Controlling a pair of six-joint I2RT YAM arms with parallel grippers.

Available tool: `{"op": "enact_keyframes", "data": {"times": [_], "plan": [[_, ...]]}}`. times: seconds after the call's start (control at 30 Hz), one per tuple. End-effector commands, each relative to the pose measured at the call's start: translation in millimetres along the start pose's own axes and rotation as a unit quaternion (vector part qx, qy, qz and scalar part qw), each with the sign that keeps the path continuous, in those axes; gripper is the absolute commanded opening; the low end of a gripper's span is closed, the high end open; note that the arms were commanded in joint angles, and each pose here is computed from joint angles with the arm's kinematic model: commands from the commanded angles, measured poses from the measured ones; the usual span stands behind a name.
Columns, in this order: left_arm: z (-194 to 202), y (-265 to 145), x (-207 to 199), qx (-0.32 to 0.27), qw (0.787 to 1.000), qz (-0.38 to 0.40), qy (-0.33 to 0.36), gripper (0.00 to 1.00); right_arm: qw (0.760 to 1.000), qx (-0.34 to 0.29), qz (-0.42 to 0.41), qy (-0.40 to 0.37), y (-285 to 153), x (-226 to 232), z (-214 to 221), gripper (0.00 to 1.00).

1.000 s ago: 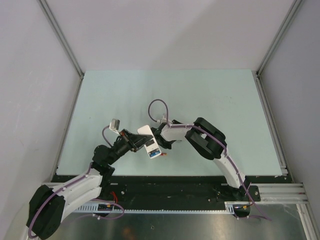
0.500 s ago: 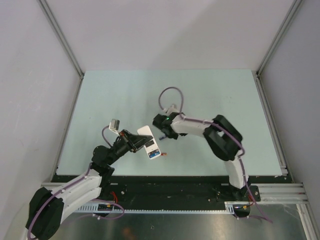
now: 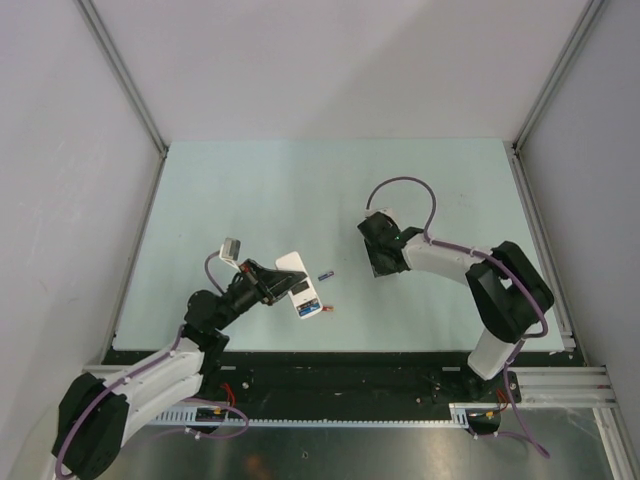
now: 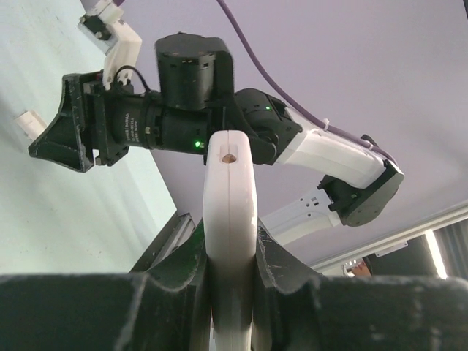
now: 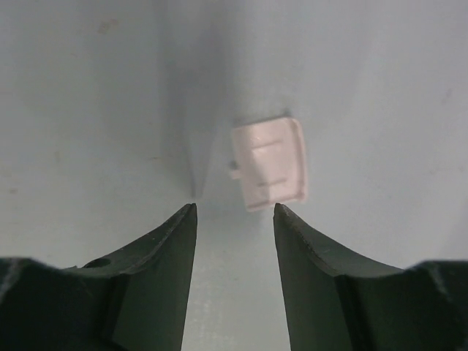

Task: Load the batteries into the remote control

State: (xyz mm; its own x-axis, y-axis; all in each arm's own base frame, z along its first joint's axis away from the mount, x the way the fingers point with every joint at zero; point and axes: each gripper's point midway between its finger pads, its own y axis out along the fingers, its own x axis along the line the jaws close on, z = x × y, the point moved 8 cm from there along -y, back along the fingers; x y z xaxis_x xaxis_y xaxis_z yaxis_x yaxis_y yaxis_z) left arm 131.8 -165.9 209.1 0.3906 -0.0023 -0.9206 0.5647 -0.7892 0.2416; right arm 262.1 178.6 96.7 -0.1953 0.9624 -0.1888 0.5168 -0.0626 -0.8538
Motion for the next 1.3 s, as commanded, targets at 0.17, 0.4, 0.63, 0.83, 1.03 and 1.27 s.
{"op": "enact_keyframes", "data": {"times": [0.17,0.4,0.63,0.83,1.03,1.27], "plan": [[12.6,-17.6,29.9,0.004,0.999,-0.043,-0.012,0.00,0.992,-0.069,-0.094,0.053,-1.3,-1.8,-28.6,0.50],[12.4,-15.7,32.4,0.005,0.999,-0.051,-0.014,0.00,0.993,-0.060,-0.089,0.054,4.5,-9.4,-27.2,0.51],[11.9,-14.5,33.0,0.006,0.998,-0.054,-0.014,0.00,0.993,-0.043,-0.087,0.062,12.3,-13.8,-22.0,0.52],[12.7,-15.1,34.4,0.008,0.998,-0.056,-0.015,0.00,0.994,-0.036,-0.081,0.066,14.6,-16.0,-17.7,0.55],[13.0,-14.9,34.7,0.009,0.998,-0.057,-0.014,0.00,0.994,-0.027,-0.078,0.065,18.6,-17.0,-13.6,0.57],[13.1,-15.5,34.4,0.008,0.998,-0.056,-0.015,0.00,0.995,-0.013,-0.076,0.067,25.5,-17.4,-8.8,0.59]]}}
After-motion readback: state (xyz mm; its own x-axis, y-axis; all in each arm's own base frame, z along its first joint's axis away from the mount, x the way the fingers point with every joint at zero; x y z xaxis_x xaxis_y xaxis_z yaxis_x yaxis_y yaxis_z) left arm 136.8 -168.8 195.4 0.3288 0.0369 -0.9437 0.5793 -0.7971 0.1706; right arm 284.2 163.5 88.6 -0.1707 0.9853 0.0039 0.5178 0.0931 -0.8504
